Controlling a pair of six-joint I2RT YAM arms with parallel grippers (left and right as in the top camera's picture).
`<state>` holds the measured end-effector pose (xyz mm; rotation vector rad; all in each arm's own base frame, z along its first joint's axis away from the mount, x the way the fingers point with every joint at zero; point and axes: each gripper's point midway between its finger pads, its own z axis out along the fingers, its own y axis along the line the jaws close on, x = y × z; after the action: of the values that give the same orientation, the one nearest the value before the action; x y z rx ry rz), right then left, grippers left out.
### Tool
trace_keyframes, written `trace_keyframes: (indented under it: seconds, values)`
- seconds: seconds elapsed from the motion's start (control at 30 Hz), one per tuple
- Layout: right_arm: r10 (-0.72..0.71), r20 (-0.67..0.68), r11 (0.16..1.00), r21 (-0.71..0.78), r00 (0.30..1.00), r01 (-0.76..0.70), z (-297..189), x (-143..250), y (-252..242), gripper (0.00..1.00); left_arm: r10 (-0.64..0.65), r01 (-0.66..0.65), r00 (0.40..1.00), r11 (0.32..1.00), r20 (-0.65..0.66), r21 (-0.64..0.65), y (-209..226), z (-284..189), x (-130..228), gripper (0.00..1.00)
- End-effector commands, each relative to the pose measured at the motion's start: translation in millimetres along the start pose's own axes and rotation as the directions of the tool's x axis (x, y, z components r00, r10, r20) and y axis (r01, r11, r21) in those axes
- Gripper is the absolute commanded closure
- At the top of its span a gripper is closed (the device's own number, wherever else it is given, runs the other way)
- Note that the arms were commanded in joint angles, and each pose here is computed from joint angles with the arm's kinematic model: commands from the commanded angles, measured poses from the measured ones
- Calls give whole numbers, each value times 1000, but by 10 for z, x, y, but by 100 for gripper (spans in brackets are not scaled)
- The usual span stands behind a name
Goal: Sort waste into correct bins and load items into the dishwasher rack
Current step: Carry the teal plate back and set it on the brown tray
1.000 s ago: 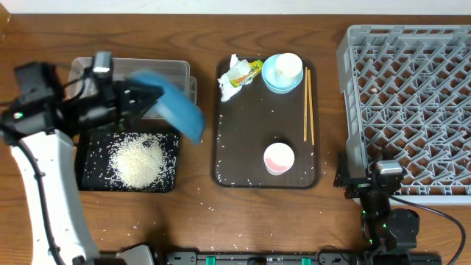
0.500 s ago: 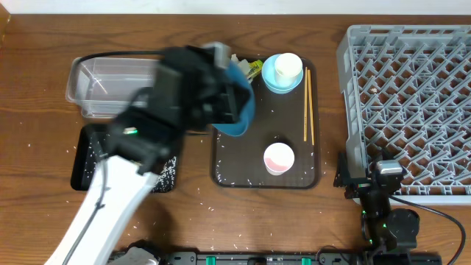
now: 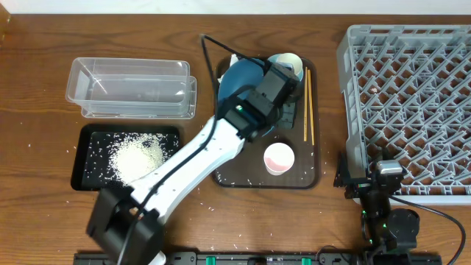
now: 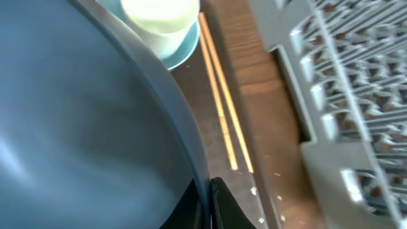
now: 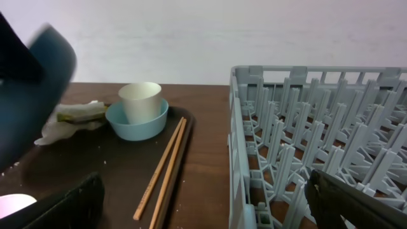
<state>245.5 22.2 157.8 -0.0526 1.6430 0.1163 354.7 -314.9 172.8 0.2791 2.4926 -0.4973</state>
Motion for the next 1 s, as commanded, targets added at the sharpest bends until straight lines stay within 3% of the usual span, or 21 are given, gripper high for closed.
trace_keyframes:
  seconds: [0.0, 0.37, 0.57, 0.87, 0.97]
  values:
    - [-11, 0, 1000, 11, 1000, 11, -3, 4, -27, 1, 23, -22, 999, 1000, 26, -21, 37, 35, -91, 94]
    - [-11, 0, 1000, 11, 1000, 11, -3, 4, -27, 1, -23, 20, 991, 999, -130, -26, 97, 376, 307, 92]
    - [-11, 0, 1000, 11, 1000, 11, -3, 4, -27, 1, -16, 12, 988, 1000, -153, -27, 76, 430, 386, 78]
    - [-11, 0, 1000, 11, 1000, 11, -3, 4, -27, 1, -15, 13, 991, 1000, -135, -17, 50, 315, 326, 68]
    - [-11, 0, 1000, 11, 1000, 11, -3, 4, -27, 1, -14, 14, 995, 1000, -98, 4, 0, 138, 221, 53]
